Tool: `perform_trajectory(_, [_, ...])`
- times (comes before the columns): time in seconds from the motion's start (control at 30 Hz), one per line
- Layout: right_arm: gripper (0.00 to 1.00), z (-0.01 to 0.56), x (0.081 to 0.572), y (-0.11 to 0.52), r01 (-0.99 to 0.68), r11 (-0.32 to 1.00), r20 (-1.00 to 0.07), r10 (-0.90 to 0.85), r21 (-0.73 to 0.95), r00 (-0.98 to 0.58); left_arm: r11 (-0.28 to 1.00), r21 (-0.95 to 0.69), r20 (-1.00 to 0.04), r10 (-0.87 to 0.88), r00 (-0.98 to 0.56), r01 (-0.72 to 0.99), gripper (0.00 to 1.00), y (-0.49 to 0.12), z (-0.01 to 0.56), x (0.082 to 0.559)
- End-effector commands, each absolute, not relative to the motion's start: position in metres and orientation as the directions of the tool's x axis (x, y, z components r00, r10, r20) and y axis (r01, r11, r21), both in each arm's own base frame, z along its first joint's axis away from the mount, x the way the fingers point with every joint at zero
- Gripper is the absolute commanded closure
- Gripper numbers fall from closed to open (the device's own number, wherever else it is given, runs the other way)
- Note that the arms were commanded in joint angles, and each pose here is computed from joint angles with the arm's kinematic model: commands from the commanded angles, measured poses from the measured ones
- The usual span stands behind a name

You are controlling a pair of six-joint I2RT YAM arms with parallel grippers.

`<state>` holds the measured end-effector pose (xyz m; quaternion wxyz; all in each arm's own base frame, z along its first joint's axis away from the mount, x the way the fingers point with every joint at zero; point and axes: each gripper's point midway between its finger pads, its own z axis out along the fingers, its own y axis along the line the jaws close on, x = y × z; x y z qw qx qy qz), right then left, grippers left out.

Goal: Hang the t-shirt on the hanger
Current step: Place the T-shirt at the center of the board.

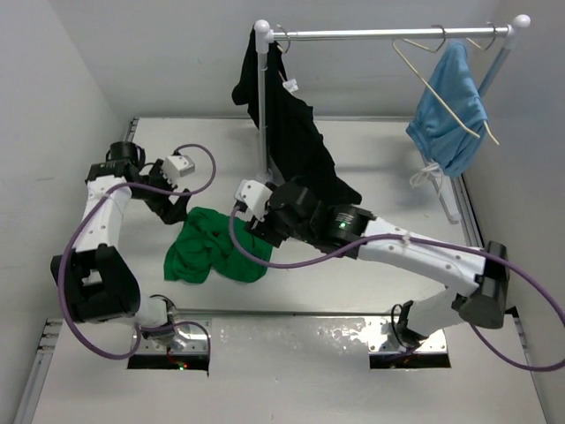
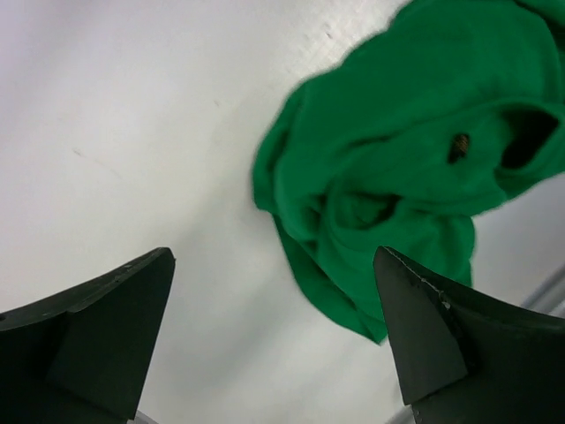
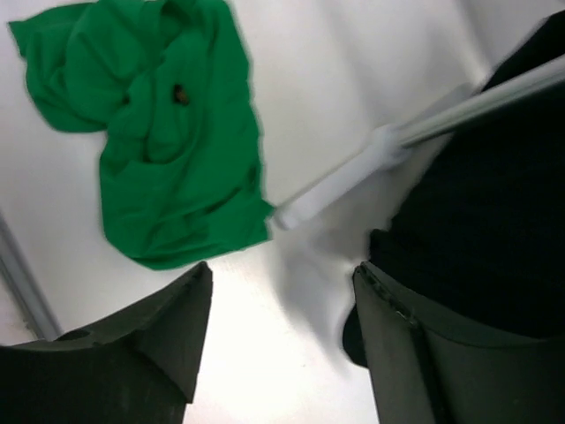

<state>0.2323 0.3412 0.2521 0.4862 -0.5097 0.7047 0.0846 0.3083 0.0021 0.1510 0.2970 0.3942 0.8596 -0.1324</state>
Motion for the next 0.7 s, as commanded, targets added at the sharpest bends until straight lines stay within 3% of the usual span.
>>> perform_trajectory(0.0, [0.39,0.231,0.230,0.378,-0.845,0.473,-0.846,-0.531,-0.248,-0.049,0.712,-0.075,-0.531,0.564,-0.632,0.698,0.10,0.005,0.123,0.277])
perform_trajectory(0.2, [0.37,0.186,0.234,0.432,-0.887,0.460,-0.881,-0.436,-0.041,-0.185,0.744,-0.172,-0.574,0.456,-0.680,0.645,0.12,-0.010,0.105,0.285])
perform_trajectory(0.33, [0.39,0.156,0.254,0.457,-0.872,0.469,-0.868,-0.366,0.139,-0.335,0.789,-0.238,-0.565,0.363,-0.741,0.567,0.23,-0.012,0.098,0.301])
perform_trajectory(0.4, [0.41,0.143,0.259,0.472,-0.867,0.459,-0.867,-0.333,0.195,-0.371,0.783,-0.266,-0.558,0.352,-0.752,0.563,0.32,-0.015,0.091,0.302])
perform_trajectory(0.47, [0.41,0.127,0.257,0.484,-0.862,0.445,-0.845,-0.340,0.242,-0.412,0.786,-0.266,-0.550,0.352,-0.758,0.558,0.49,-0.014,0.087,0.301])
perform_trajectory(0.53, [0.41,0.118,0.256,0.489,-0.858,0.440,-0.832,-0.345,0.265,-0.434,0.778,-0.266,-0.539,0.369,-0.757,0.569,0.57,-0.014,0.081,0.297])
perform_trajectory(0.57, [0.41,0.110,0.257,0.486,-0.851,0.455,-0.822,-0.356,0.263,-0.444,0.774,-0.269,-0.533,0.376,-0.758,0.573,0.67,-0.014,0.079,0.295])
perform_trajectory(0.67, [0.50,0.086,0.269,0.474,-0.817,0.534,-0.800,-0.381,0.218,-0.463,0.764,-0.285,-0.512,0.389,-0.766,0.579,0.89,-0.014,0.074,0.287])
